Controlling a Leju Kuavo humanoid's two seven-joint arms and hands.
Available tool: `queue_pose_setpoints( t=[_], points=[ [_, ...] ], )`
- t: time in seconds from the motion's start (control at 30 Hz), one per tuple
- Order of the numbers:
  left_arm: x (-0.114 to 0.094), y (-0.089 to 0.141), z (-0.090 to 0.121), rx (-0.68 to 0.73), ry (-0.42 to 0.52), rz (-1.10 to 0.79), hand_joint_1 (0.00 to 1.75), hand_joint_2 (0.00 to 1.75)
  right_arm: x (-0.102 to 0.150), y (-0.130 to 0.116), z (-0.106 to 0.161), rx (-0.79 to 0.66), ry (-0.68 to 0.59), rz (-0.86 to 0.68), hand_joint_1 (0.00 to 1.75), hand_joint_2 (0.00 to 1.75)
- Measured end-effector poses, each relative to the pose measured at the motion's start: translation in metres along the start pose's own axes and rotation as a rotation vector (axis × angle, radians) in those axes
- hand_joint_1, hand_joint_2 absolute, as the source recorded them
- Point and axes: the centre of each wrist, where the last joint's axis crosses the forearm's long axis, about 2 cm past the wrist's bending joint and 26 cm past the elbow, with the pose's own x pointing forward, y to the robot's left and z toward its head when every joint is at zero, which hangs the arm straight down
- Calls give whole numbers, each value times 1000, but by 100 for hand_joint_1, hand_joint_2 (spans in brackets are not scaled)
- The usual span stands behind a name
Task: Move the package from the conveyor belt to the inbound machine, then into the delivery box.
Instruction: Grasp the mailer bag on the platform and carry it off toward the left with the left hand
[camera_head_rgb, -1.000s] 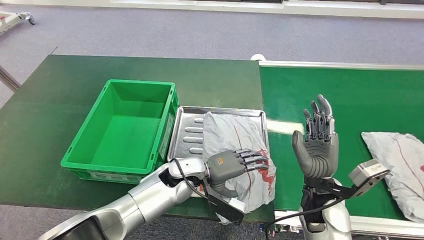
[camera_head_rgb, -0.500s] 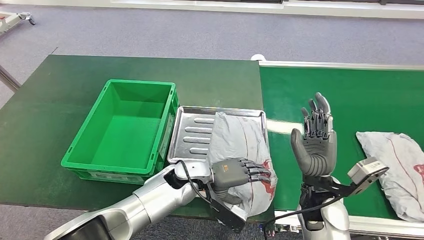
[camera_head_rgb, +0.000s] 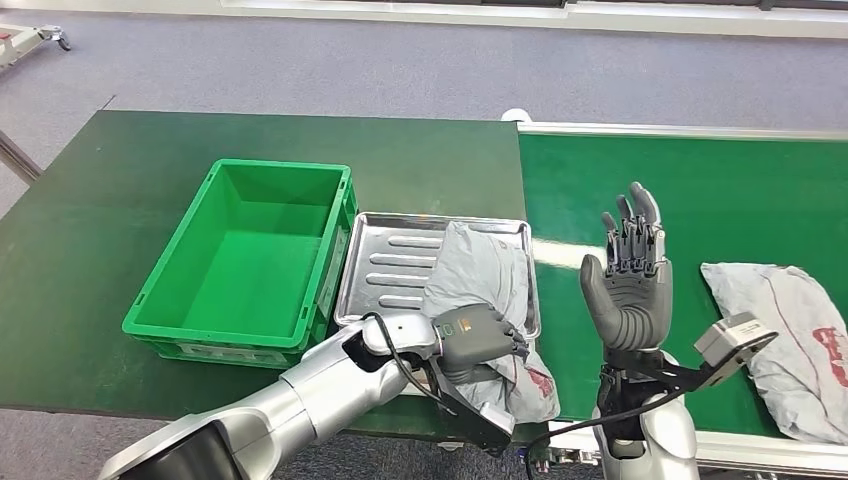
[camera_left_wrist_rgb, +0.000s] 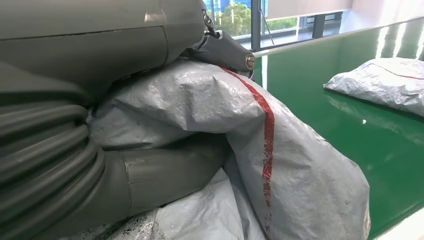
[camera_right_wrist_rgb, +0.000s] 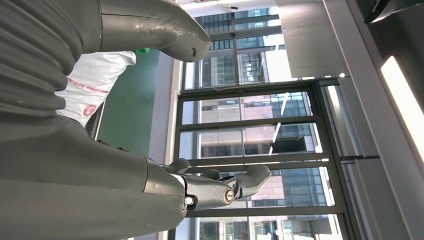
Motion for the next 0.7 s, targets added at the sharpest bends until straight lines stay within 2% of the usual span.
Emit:
queue_pose_setpoints(
  t=[0.53, 0.6, 0.7],
  points=[
    [0, 6, -1, 26, 25, -59, 175, 175, 0, 0, 2, -3, 0, 2, 0, 175],
    [0, 13, -1, 52, 38, -102, 175, 175, 0, 0, 3, -5, 0, 3, 0, 175],
    [0, 38, 1, 107, 54, -166, 175, 175, -1, 0, 4, -7, -2, 4, 0, 175]
  ],
)
